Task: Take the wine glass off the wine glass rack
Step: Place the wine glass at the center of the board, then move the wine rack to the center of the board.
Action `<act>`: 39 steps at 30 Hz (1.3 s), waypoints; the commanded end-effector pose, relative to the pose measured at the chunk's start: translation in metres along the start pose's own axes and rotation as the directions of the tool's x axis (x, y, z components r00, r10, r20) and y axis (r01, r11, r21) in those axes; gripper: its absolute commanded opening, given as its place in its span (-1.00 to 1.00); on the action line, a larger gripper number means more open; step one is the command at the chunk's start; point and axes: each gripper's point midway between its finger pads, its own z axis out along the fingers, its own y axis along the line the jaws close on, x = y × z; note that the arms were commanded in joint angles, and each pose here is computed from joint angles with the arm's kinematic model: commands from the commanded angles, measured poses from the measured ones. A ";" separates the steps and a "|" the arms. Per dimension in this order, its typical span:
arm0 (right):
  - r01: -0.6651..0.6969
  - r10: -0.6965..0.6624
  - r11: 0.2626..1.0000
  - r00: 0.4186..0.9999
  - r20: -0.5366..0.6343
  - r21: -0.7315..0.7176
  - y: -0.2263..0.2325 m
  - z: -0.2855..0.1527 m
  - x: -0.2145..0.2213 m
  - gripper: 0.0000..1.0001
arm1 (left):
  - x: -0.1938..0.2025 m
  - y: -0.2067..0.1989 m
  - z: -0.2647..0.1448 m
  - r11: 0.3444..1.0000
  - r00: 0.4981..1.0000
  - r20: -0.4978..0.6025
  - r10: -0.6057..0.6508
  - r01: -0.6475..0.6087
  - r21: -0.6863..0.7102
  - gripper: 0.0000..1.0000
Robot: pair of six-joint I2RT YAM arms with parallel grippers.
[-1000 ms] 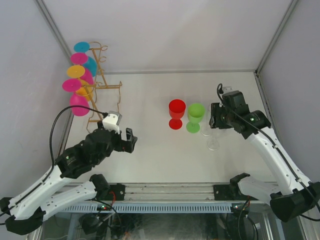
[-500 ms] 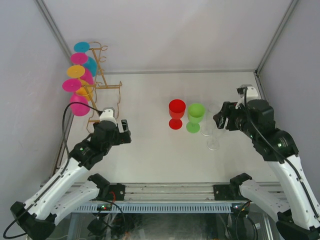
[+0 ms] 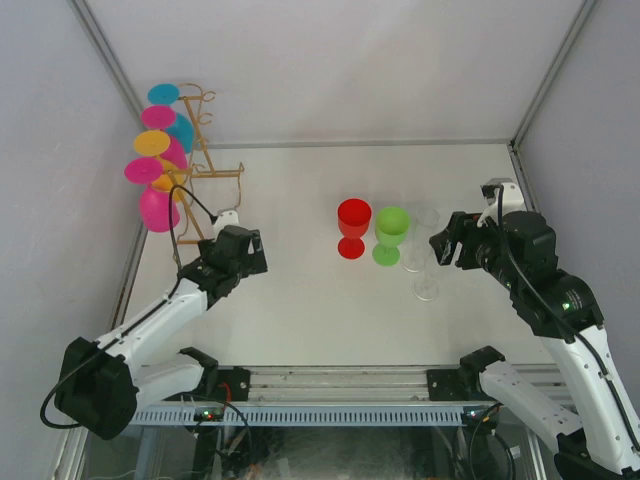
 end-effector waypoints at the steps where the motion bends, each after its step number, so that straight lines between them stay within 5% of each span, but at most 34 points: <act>1: -0.029 0.029 1.000 0.999 0.045 -0.007 0.001 -0.005 -0.005 0.28 | -0.022 -0.001 0.024 0.999 0.992 0.120 -0.034 0.036 -0.015 1.00; 12: -0.040 0.040 0.999 0.999 0.035 -0.018 0.001 -0.009 0.003 0.28 | -0.008 -0.008 0.071 0.997 0.998 0.051 0.037 -0.034 -0.065 1.00; 29: -0.028 0.028 1.000 0.999 -0.034 -0.007 -0.004 0.002 0.026 0.28 | -0.013 -0.003 0.084 0.985 0.998 0.002 0.069 -0.068 -0.159 1.00; 39: -0.034 0.033 0.999 0.998 -0.044 -0.002 -0.005 0.003 0.031 0.29 | -0.008 -0.035 0.086 0.990 0.990 -0.023 0.142 -0.141 0.031 0.87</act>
